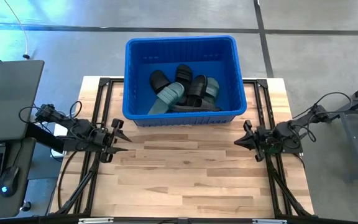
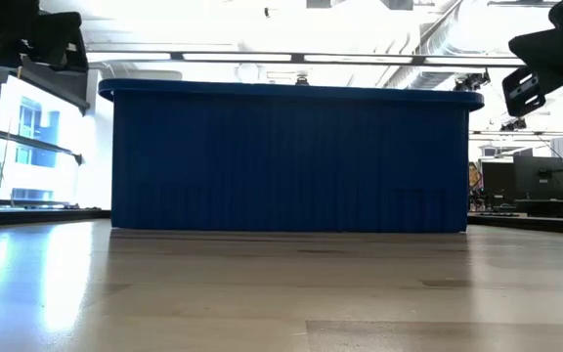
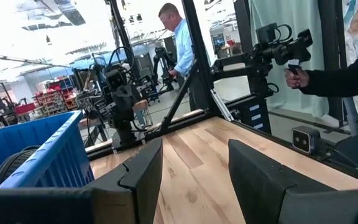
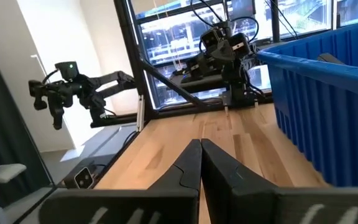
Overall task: Pick and place slides into bin
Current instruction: Return to Home Position
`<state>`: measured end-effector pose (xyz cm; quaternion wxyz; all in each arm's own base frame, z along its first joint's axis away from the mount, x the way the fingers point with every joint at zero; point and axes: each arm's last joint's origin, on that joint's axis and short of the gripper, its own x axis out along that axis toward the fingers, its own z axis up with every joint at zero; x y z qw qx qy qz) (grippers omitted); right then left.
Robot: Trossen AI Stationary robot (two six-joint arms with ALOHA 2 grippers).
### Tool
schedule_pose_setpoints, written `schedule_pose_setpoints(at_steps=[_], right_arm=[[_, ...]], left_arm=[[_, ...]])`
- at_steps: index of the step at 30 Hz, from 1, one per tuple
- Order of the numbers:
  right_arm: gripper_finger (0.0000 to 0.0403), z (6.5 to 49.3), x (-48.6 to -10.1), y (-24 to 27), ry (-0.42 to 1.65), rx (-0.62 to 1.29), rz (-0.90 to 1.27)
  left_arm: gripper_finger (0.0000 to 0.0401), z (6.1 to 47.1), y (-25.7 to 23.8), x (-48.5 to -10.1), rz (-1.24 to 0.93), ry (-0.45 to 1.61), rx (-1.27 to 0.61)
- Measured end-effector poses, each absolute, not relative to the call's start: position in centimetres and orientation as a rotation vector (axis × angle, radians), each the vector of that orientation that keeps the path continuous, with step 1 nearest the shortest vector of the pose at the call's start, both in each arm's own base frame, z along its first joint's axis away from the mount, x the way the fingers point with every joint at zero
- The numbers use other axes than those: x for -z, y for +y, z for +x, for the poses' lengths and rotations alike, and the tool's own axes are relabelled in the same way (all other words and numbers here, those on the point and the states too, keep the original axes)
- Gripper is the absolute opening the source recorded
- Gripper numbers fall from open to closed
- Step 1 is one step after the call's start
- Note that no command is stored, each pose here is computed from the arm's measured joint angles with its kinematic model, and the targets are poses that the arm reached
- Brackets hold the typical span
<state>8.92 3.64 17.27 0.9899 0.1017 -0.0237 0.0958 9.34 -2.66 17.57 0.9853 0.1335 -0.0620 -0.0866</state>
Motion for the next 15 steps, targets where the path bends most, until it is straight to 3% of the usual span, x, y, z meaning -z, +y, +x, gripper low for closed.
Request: schedule_pose_setpoints(at_steps=[15], right_arm=[[0.0000,9.05,-17.04,3.72,-0.026,-0.196,0.145]], left_arm=[[0.0168,9.34,-2.66,-17.58,0.268,-0.125,0.174]])
